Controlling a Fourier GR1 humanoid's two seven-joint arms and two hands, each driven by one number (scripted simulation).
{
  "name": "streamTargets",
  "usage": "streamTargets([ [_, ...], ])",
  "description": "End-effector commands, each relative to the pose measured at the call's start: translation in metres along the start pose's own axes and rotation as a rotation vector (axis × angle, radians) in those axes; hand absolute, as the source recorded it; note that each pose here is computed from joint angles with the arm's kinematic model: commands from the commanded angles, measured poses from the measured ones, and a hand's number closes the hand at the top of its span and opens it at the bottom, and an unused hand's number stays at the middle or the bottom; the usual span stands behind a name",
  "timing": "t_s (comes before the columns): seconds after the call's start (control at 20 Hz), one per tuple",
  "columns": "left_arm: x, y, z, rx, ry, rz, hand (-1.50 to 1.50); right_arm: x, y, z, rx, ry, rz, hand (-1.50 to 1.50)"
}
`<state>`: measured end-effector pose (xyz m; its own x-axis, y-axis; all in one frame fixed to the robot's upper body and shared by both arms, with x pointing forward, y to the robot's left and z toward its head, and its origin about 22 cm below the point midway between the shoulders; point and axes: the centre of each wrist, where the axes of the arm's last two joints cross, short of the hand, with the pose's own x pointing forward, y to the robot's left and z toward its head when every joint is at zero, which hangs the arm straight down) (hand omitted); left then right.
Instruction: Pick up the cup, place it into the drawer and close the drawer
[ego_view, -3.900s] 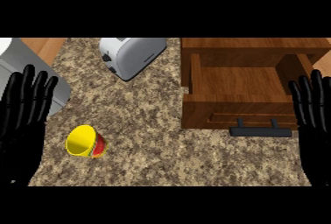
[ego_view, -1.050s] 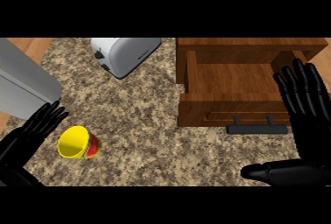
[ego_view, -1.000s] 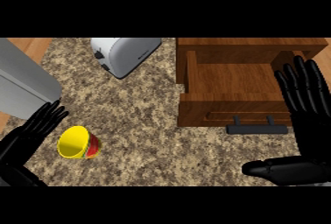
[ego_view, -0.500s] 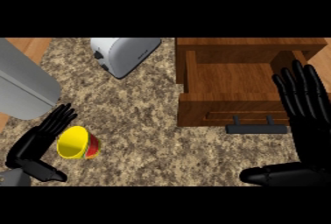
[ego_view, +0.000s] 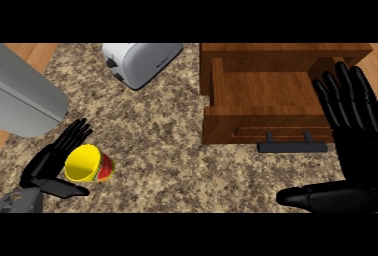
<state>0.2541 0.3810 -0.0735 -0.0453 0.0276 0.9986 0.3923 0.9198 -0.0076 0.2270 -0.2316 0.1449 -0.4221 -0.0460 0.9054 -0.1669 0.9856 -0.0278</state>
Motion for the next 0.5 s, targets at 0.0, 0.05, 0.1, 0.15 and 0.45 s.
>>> streamTargets([
  [0.0, -0.007, 0.01, 0.005, -0.062, -0.091, 0.079, -1.5, -0.006, -0.002, 0.019, 0.004, 0.017, 0.001, -1.5],
  [0.05, 0.002, 0.022, -0.002, -0.07, -0.088, 0.075, -1.5, -0.001, -0.004, 0.003, 0.015, 0.019, -0.007, -1.5],
  [0.1, -0.014, 0.008, 0.014, -0.067, -0.078, 0.063, -1.5, -0.005, -0.006, 0.01, 0.022, 0.011, -0.013, -1.5],
  [0.15, -0.015, 0.003, 0.005, -0.079, -0.073, 0.085, -1.5, 0.011, -0.005, -0.001, 0.003, -0.003, 0.003, -1.5],
  [0.45, -0.022, 0.008, 0.006, -0.071, -0.077, 0.084, -1.5, 0.0, 0.009, 0.016, 0.018, -0.027, -0.018, -1.5],
])
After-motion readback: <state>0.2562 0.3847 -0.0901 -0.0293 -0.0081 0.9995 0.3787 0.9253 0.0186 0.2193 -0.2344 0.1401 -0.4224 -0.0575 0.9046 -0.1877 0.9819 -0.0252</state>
